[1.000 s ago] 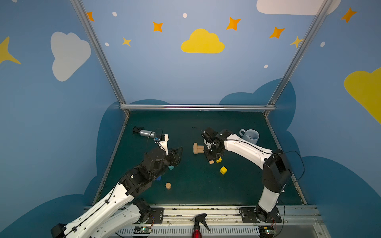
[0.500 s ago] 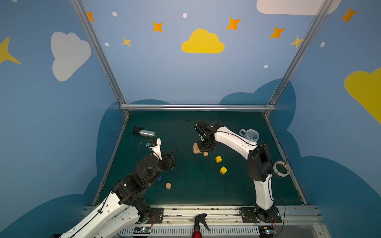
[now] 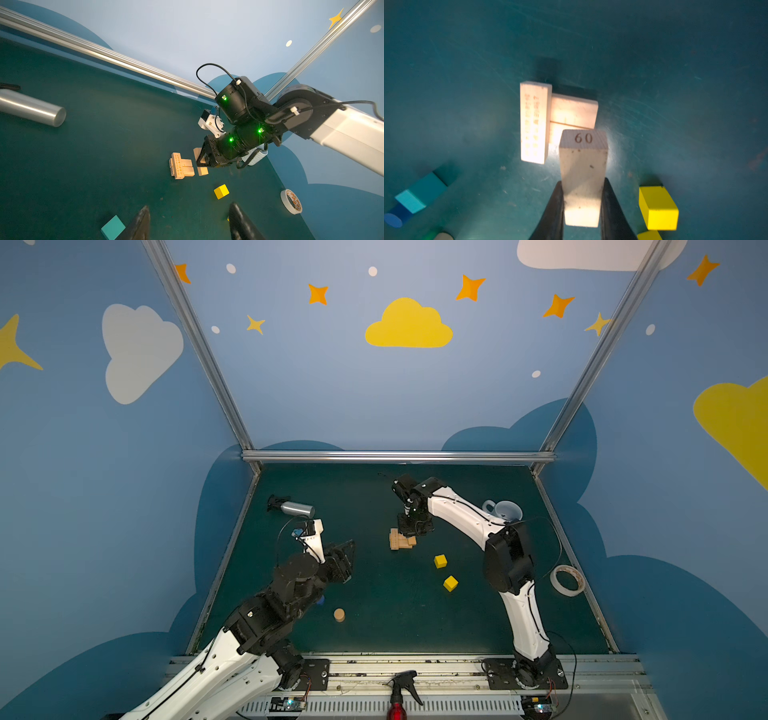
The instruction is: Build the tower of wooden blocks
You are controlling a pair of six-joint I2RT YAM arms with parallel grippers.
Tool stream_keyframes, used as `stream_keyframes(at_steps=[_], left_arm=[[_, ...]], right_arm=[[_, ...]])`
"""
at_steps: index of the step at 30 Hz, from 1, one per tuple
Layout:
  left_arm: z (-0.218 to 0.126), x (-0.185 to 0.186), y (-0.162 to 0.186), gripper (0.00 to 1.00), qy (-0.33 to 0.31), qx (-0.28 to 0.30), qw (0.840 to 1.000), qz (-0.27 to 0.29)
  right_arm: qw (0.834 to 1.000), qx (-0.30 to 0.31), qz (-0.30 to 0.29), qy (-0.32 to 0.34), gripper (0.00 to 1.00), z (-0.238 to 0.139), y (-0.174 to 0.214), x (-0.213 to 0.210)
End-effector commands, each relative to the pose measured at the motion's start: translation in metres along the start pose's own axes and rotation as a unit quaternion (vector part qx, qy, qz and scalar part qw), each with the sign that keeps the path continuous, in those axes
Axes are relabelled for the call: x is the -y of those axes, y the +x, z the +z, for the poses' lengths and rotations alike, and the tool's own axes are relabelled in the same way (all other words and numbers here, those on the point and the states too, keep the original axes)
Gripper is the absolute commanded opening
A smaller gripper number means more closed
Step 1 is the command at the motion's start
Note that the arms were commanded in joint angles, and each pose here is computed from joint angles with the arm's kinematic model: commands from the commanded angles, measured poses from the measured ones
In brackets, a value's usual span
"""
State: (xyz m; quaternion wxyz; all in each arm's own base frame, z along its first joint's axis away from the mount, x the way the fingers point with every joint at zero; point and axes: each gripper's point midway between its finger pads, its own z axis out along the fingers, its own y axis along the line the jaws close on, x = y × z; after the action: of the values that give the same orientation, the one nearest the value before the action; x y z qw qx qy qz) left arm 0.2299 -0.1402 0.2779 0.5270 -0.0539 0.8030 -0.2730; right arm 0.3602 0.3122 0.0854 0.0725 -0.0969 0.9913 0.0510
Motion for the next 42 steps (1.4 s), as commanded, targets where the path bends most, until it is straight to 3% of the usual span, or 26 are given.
stream_keyframes(at_steps=[1,11,42], left_arm=[[-0.004,-0.007,-0.001,0.6,-0.011,0.009,1.0,0.008],[-0.017,-0.013,-0.009,0.62,-0.006,0.038,0.999,0.006],[-0.015,-0.019,-0.007,0.63,-0.022,0.032,0.999,0.012]], right_arm=[[1.0,-0.015,0.014,0.002,0.0,0.004,-0.002,0.002],[0.999,-0.028,0.037,0.004,0.0,0.023,-0.011,0.003],[0.998,-0.048,0.048,0.01,0.03,0.042,-0.012,0.005]])
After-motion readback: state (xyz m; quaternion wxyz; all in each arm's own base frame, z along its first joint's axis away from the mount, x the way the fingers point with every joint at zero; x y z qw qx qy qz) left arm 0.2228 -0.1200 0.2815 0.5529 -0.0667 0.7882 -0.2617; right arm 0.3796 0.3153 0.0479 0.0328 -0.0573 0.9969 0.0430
